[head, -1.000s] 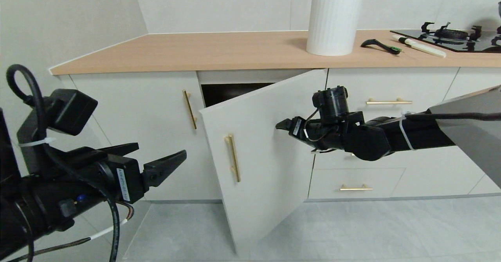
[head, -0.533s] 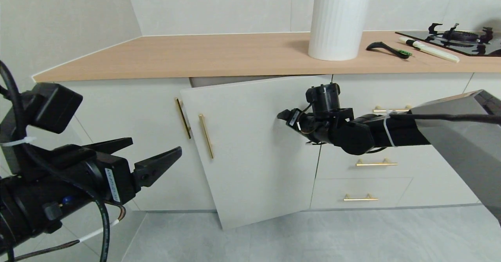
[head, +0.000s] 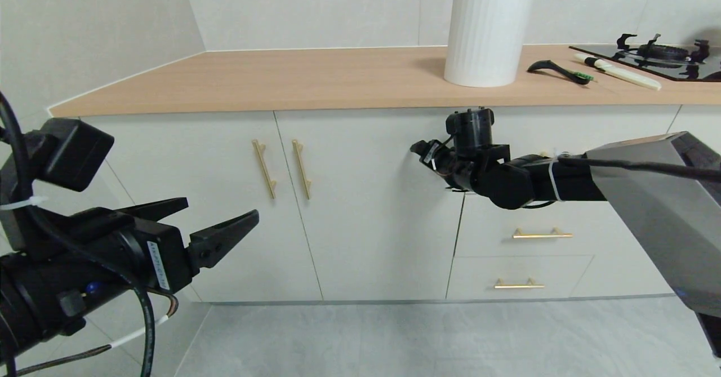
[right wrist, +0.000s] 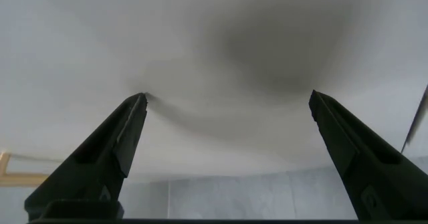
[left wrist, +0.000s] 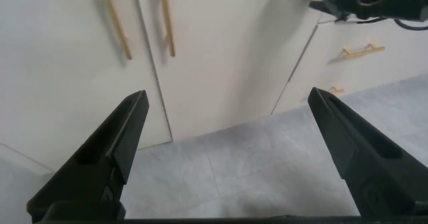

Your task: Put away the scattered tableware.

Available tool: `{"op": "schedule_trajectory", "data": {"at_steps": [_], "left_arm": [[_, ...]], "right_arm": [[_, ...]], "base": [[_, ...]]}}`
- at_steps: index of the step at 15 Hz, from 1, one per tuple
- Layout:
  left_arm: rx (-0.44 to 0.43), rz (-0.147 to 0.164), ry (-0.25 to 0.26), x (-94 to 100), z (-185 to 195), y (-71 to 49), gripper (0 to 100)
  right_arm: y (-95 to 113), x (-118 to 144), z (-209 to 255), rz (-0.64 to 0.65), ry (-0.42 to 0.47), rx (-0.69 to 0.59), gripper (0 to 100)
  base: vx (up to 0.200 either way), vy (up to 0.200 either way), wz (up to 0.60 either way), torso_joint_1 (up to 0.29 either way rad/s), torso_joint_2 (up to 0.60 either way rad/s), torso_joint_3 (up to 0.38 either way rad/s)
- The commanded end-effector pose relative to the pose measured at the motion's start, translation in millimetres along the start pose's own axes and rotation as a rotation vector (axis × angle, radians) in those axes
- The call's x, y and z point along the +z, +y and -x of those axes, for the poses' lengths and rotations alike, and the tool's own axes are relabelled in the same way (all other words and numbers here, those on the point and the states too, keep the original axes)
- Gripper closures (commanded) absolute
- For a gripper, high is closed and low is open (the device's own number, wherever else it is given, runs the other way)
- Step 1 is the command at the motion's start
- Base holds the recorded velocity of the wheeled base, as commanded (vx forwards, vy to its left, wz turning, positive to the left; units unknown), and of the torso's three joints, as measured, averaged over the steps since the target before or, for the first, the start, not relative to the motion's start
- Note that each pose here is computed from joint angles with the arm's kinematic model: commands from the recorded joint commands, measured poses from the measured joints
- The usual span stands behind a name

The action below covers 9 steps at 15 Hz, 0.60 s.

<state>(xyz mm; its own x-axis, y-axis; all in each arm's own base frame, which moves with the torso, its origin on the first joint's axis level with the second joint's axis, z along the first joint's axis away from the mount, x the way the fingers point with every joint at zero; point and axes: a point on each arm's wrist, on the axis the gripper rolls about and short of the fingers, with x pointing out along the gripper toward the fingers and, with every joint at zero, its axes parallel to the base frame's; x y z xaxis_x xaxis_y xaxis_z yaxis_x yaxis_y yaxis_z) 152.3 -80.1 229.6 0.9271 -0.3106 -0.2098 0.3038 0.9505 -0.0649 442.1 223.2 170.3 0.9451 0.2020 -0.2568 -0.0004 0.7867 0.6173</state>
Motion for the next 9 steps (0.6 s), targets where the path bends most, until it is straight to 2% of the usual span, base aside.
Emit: {"op": "schedule_trajectory", "data": {"at_steps": [1, 3, 6, 8, 9], "left_arm": [[0.001, 0.000, 0.001, -0.2, 0, 0.0, 0], [-0.001, 0.000, 0.003, -0.4, -1, -0.1, 0], [-0.001, 0.000, 0.003, -0.4, -1, -0.1, 0], [-0.002, -0.009, 0.000, -0.6, 0, 0.1, 0], [-0.001, -0.039, -0.005, -1.1, 3, 0.6, 0]], "right_arm": [[-11, 13, -6, -0.012, -0.036, -0.021, 0], [-12, 20, -6, -0.017, -0.047, -0.025, 0], [11, 41, 45, 0.012, 0.008, -0.059, 0], [27, 77, 97, 0.043, -0.045, -0.065, 0], [28, 99, 137, 0.059, -0.069, -0.073, 0]], "base": [[0.000, 0.000, 0.00, 0.000, 0.00, 0.000], [0.000, 0.000, 0.00, 0.000, 0.00, 0.000], [0.000, 0.000, 0.00, 0.000, 0.00, 0.000], [0.000, 0.000, 0.00, 0.000, 0.00, 0.000], [0.000, 0.000, 0.00, 0.000, 0.00, 0.000]]}}
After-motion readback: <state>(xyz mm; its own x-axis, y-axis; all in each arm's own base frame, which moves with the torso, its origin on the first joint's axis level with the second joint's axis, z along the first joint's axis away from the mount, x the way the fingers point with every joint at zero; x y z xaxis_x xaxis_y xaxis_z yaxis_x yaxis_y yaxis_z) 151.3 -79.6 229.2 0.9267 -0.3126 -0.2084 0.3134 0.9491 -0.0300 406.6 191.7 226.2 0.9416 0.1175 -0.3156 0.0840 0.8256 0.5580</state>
